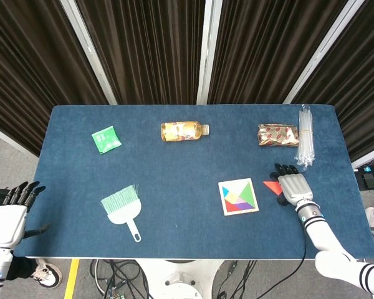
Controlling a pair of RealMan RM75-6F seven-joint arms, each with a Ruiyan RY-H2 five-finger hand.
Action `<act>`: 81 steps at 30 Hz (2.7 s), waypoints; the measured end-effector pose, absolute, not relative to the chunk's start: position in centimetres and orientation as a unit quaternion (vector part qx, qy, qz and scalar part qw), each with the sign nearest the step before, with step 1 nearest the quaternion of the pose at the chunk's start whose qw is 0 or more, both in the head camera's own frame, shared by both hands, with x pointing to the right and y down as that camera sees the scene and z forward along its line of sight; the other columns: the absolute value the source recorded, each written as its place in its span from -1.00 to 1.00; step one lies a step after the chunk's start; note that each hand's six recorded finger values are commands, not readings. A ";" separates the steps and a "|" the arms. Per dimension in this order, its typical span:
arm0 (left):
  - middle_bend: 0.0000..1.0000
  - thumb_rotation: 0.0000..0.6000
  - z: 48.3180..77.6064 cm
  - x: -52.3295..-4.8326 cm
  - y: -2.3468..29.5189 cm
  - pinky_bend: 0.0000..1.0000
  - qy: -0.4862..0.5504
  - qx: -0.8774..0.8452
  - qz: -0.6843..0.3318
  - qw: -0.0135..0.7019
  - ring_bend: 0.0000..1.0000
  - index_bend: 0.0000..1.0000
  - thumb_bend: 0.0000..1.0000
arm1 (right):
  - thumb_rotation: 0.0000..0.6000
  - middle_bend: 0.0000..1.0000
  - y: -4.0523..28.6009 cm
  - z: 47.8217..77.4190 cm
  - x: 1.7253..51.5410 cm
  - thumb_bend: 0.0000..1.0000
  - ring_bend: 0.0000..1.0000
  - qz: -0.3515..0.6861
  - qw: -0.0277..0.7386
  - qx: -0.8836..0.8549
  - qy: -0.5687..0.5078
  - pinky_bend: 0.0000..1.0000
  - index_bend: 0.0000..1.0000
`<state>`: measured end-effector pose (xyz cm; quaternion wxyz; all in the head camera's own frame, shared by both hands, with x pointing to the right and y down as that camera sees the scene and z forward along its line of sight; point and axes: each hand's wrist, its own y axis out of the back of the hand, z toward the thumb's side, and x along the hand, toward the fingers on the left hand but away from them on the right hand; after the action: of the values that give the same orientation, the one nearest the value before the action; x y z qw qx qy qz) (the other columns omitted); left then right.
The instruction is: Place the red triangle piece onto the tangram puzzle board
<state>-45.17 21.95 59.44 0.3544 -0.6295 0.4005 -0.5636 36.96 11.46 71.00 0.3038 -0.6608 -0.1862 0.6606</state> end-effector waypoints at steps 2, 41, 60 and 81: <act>-0.80 1.00 59.4 -45.2 21.9 -0.78 0.401 -0.630 -0.563 0.355 -0.95 -0.66 -1.00 | 1.00 -1.00 11.4 71.0 36.9 -0.59 -1.00 0.660 0.304 -0.661 -0.188 -1.00 -0.48; -0.80 1.00 59.6 -45.3 22.0 -0.78 0.405 -0.632 -0.560 0.349 -0.95 -0.66 -1.00 | 1.00 -1.00 10.3 68.7 34.1 -0.45 -1.00 0.621 0.338 -0.674 -0.212 -1.00 0.03; -0.80 1.00 59.5 -46.0 22.2 -0.77 0.413 -0.634 -0.557 0.344 -0.95 -0.66 -1.00 | 1.00 -1.00 11.7 69.6 24.8 -0.45 -1.00 0.579 0.357 -0.710 -0.184 -1.00 0.04; -0.80 1.00 59.9 -46.4 22.3 -0.77 0.419 -0.640 -0.550 0.335 -0.95 -0.66 -1.00 | 1.00 -1.00 11.1 69.4 23.9 -0.46 -1.00 0.613 0.309 -0.702 -0.190 -1.00 0.08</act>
<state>-46.37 22.33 59.87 0.3354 -0.6399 0.4187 -0.5503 23.94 11.06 69.38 0.3092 -0.7016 -0.1904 0.6131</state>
